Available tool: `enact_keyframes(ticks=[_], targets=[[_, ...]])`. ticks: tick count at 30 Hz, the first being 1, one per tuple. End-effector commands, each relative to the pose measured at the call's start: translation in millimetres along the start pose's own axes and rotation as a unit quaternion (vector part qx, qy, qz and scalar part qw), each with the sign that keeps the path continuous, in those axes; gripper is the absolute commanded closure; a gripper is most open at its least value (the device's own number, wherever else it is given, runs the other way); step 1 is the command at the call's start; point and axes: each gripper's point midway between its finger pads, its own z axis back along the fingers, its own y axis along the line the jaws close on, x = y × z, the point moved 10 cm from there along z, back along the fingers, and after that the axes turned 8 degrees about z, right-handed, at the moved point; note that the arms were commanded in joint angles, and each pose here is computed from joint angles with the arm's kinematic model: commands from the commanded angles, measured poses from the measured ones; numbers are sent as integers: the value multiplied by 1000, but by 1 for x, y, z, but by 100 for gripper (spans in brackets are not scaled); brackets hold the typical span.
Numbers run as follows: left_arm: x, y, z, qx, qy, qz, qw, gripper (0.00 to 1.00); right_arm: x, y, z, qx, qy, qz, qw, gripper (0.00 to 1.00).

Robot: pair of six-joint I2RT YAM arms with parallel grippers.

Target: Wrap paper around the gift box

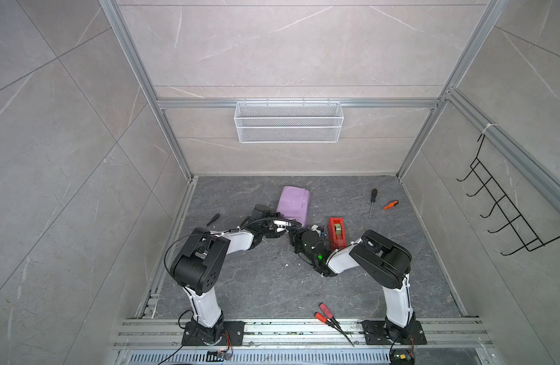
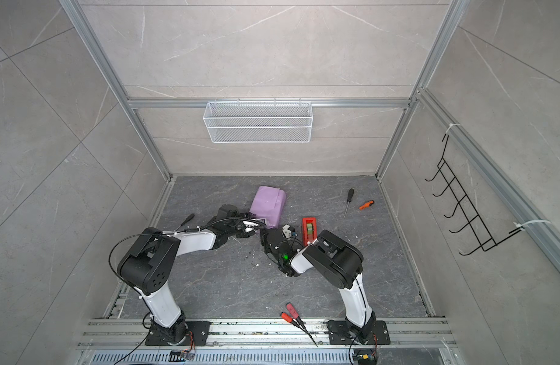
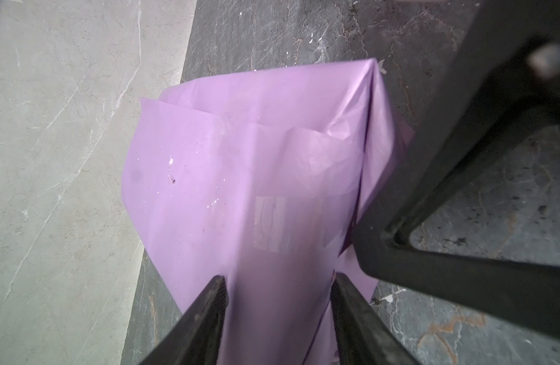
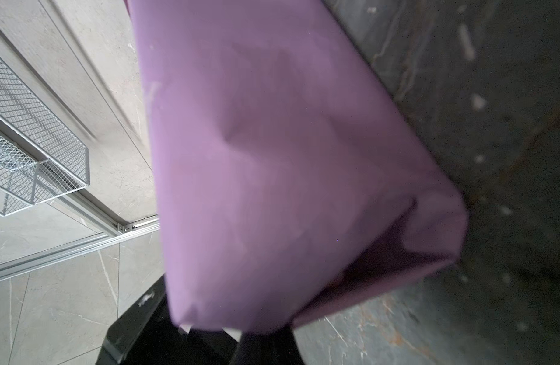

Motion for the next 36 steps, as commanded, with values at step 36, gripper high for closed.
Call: enact_keyframes(ticks=[36], targets=[[-21, -42, -12, -93, 45, 35, 994, 44, 5, -12, 28, -17, 17, 34, 999, 83]])
